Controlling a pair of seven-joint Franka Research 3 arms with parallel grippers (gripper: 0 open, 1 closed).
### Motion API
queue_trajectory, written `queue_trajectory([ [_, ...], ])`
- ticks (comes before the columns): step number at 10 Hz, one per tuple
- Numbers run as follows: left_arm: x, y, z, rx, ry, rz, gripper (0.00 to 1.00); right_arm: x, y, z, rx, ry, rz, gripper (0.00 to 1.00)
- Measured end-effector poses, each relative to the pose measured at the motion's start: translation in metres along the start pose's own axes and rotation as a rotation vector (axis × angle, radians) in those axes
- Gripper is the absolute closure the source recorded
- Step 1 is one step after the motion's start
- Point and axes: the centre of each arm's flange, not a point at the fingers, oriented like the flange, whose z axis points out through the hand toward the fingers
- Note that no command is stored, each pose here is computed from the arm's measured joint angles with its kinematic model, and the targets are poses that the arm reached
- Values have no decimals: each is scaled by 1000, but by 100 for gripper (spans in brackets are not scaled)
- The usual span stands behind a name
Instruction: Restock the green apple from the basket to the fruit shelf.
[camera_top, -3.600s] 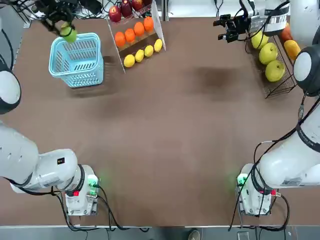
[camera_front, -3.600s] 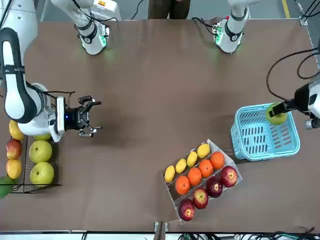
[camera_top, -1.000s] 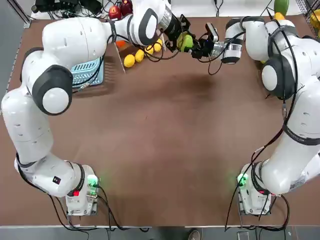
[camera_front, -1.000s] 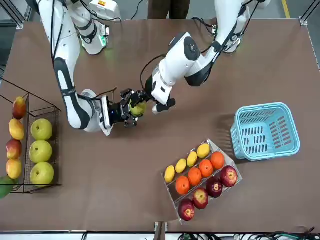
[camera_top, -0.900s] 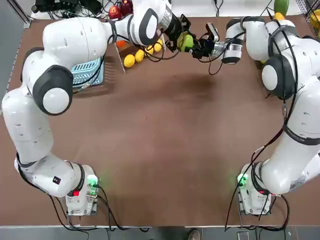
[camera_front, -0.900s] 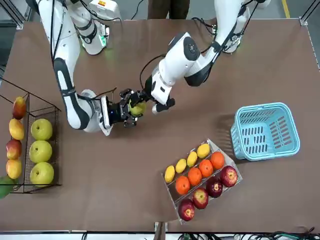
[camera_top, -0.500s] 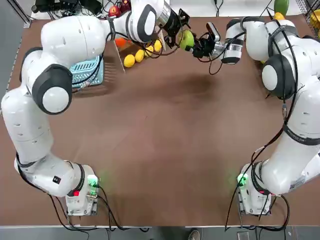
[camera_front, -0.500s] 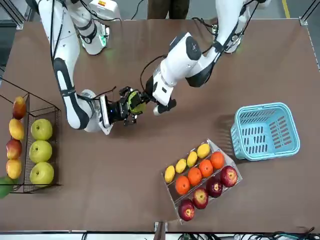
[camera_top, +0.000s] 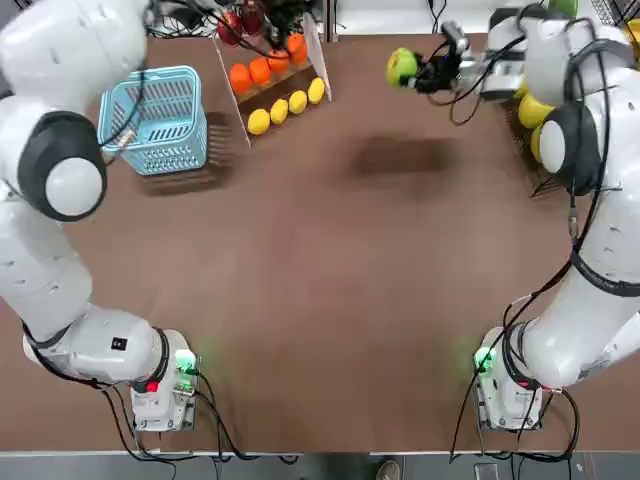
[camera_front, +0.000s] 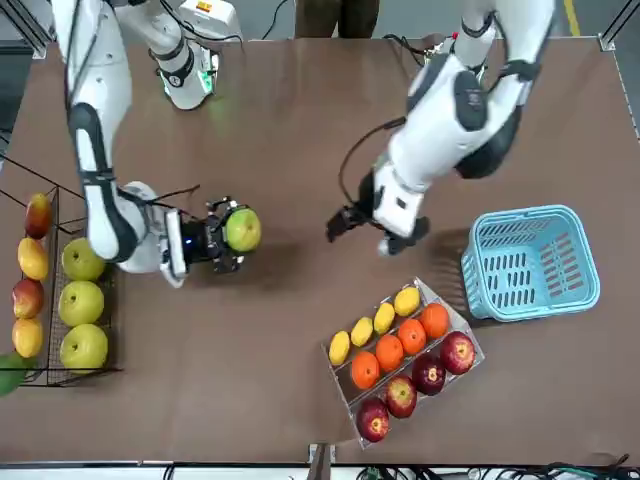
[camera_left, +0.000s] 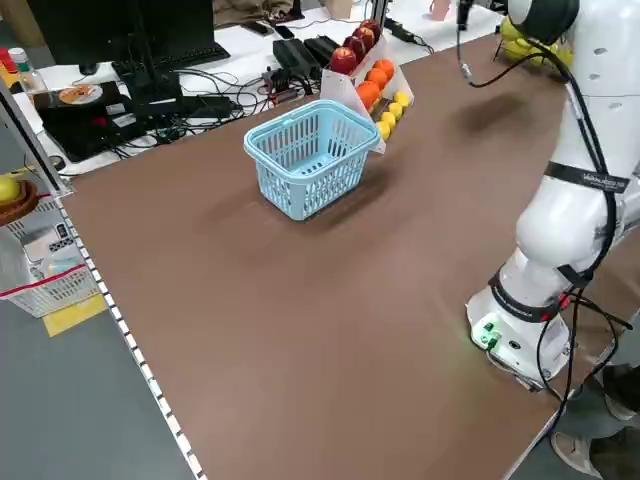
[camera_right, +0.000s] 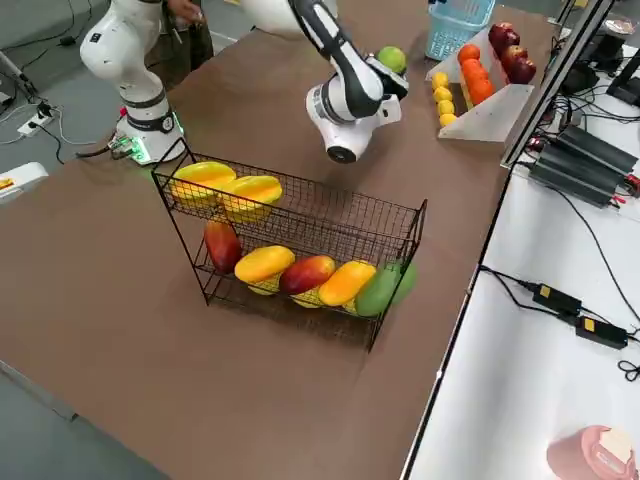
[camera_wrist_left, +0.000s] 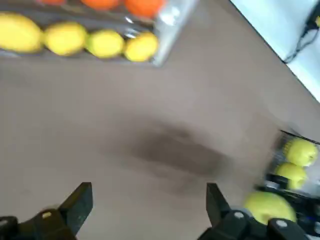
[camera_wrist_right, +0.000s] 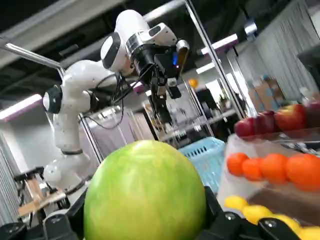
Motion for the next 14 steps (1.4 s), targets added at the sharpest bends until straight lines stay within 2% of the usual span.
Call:
queue_trajectory([
  [1,21,-23,-29,43,19,16,0,29,2,-26,-65,-99,0,12],
  [4,80,-98,-99,162,61,82,0,118,-6,-77,-249,-504,-4,12],
  [6,104,-132,-116,250,82,125,0,170,-17,-92,-383,-795,37,12],
  [7,111,-147,-124,298,77,158,0,189,-24,-92,-466,-894,101,12],
  [8,120,-167,-135,330,64,180,0,199,-28,-92,-550,-946,191,12],
  [10,140,-201,-164,366,50,220,0,208,-35,-108,-749,-961,424,12],
  [12,140,-212,-187,350,38,275,0,227,-58,-136,-942,-956,678,12],
  [14,130,-223,-219,336,36,350,0,252,-88,-163,-1082,-986,838,12],
])
